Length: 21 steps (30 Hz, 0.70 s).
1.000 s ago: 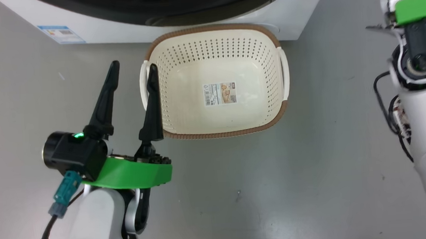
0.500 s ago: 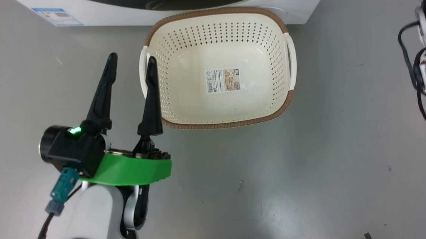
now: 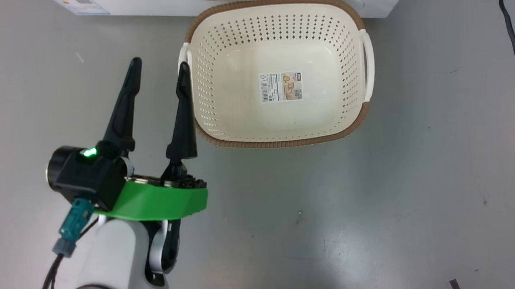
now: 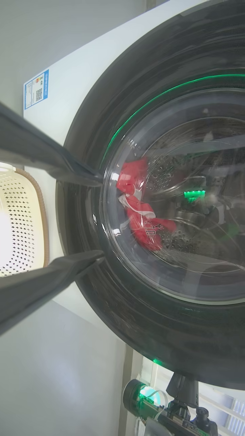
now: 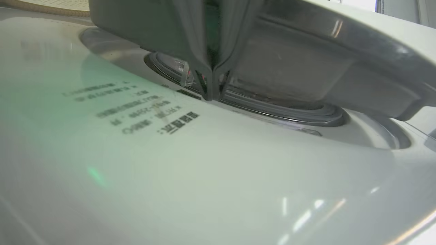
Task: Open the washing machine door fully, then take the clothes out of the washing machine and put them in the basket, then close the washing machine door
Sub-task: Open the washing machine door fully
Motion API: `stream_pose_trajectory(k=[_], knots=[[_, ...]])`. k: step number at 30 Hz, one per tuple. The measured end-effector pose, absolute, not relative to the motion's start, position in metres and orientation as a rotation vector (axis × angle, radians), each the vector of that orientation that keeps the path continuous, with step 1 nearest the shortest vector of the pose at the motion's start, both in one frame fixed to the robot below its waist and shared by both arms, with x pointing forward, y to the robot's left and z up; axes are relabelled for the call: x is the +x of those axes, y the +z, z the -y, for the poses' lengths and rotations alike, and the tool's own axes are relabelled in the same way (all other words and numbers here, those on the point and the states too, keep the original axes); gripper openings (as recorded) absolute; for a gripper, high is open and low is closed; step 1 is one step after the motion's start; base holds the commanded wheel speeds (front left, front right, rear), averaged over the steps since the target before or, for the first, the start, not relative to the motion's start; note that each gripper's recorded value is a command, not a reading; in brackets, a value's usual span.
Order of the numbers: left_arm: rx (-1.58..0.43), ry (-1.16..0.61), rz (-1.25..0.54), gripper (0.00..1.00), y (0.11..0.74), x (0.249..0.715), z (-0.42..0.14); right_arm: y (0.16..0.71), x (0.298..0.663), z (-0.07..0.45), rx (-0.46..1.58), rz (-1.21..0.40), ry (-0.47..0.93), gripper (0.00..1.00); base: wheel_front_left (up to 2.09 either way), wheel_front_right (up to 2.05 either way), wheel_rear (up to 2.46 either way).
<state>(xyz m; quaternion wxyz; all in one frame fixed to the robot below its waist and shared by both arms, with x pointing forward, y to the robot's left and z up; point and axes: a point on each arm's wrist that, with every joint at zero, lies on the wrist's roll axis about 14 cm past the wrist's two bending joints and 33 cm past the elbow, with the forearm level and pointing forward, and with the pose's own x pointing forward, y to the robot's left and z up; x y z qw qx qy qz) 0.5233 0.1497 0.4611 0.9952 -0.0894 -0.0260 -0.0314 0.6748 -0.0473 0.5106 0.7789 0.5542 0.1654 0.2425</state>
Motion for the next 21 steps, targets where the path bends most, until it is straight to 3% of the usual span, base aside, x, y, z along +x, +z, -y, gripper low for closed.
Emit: stream_pose_trajectory(k=[21], knots=[[-0.190, -0.071, 0.090, 1.00, 0.478, 0.523, -0.147, 0.519, 0.658, 0.036, 1.199, -0.459, 0.616, 0.00, 0.00, 0.00, 0.00]])
